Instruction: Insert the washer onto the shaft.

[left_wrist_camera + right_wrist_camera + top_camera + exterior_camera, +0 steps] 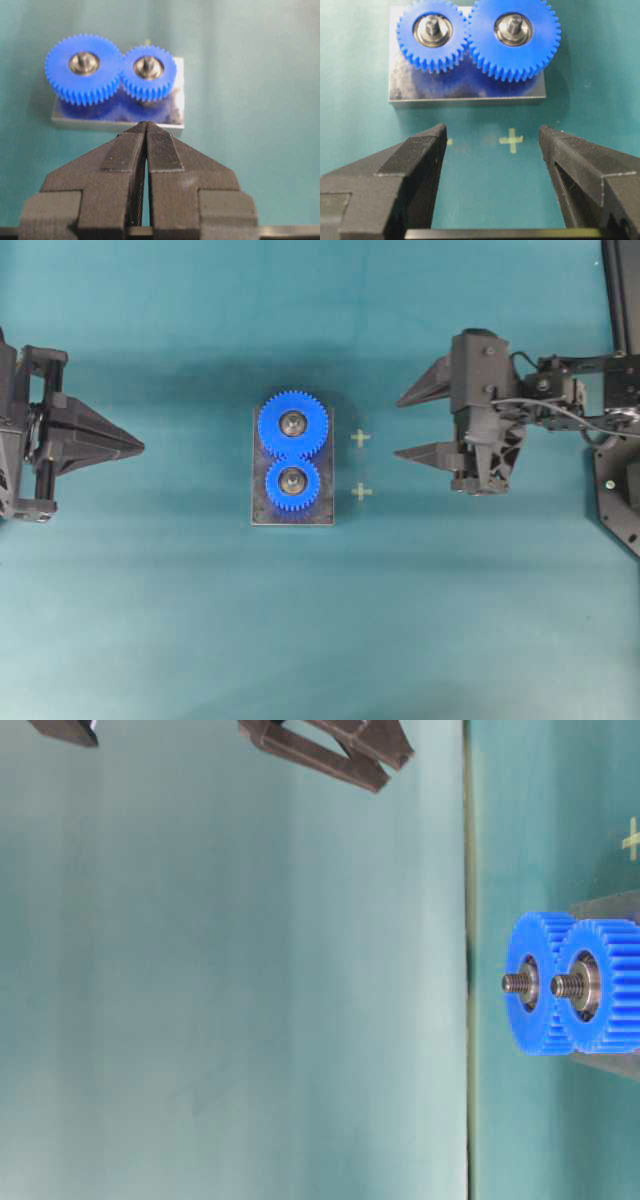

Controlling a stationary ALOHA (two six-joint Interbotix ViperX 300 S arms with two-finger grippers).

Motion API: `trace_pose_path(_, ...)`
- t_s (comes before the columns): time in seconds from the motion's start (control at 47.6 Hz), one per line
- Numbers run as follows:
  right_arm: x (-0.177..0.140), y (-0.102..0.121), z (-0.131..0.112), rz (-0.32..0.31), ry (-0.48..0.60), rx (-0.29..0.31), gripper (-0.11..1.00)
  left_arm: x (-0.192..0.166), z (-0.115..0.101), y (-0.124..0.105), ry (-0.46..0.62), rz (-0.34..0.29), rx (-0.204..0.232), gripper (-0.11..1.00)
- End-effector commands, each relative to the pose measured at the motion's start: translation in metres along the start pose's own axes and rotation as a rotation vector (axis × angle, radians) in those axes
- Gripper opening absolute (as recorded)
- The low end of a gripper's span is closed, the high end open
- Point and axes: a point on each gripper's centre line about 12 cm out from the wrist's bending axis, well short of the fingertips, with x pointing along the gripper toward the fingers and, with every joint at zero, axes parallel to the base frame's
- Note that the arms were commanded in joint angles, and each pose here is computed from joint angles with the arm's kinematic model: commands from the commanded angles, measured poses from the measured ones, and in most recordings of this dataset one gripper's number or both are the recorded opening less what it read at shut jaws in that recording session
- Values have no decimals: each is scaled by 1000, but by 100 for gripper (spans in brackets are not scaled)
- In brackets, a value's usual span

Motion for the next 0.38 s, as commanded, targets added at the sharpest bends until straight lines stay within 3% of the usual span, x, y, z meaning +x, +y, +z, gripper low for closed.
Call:
trace_pose_path(0.0,-7,-1,7,-3,-38,7,77,-1,8,-1,-28,-3,4,0)
trace_pose_path(0.357,-16,0,-1,-3,-52,9,77,-1,11,-2,-30,-8,9,0)
